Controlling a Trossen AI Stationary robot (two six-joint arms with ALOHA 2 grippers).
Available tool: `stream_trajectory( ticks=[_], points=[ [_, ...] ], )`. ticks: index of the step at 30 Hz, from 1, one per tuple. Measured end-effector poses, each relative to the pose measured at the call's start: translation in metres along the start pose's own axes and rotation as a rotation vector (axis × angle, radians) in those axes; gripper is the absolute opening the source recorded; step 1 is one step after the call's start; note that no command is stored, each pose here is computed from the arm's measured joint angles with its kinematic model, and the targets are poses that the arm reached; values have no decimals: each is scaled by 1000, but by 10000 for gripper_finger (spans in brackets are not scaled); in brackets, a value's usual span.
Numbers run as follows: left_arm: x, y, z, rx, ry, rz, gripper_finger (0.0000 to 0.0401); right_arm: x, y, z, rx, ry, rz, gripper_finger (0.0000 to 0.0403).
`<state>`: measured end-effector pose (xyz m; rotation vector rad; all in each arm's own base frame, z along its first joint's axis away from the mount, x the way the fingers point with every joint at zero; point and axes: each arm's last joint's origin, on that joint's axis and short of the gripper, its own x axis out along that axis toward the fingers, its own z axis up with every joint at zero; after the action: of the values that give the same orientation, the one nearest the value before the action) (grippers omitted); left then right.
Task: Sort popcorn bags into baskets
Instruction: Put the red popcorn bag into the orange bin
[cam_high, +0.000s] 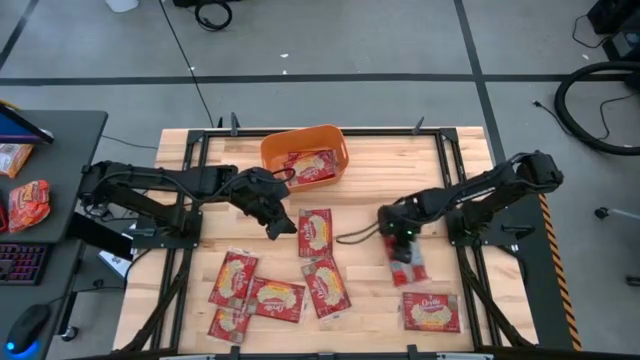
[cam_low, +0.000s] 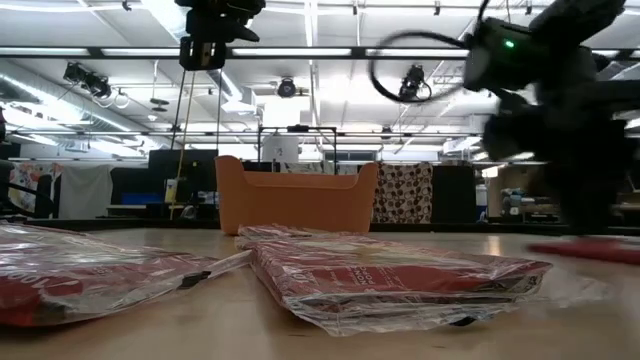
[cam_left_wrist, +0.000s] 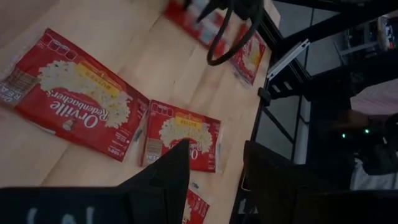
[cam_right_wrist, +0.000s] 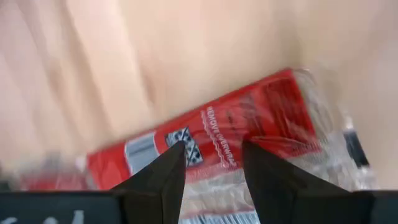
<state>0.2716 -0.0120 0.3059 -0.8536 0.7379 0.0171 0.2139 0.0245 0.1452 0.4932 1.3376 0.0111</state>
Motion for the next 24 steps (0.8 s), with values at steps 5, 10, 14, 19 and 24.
stream_trajectory(
  ticks=[5, 10, 14, 19, 24],
  points=[
    [0, 0, 1, -1, -6, -2, 156, -21, 7, 36, -146, -224, -97, 164],
    [0, 0, 1, -20, -8, -4, 156, -50, 17, 47, -129, -243, -165, 164],
    [1, -3, 1, -37, -17, -17, 156, -45, 10, 35, 29, -190, -108, 164],
    [6, -7, -3, -6, -66, 27, 156, -27, -9, 17, 215, -176, -73, 166],
    [9, -8, -6, 27, -77, 48, 156, -20, -24, 11, 342, -163, -26, 174]
  ],
)
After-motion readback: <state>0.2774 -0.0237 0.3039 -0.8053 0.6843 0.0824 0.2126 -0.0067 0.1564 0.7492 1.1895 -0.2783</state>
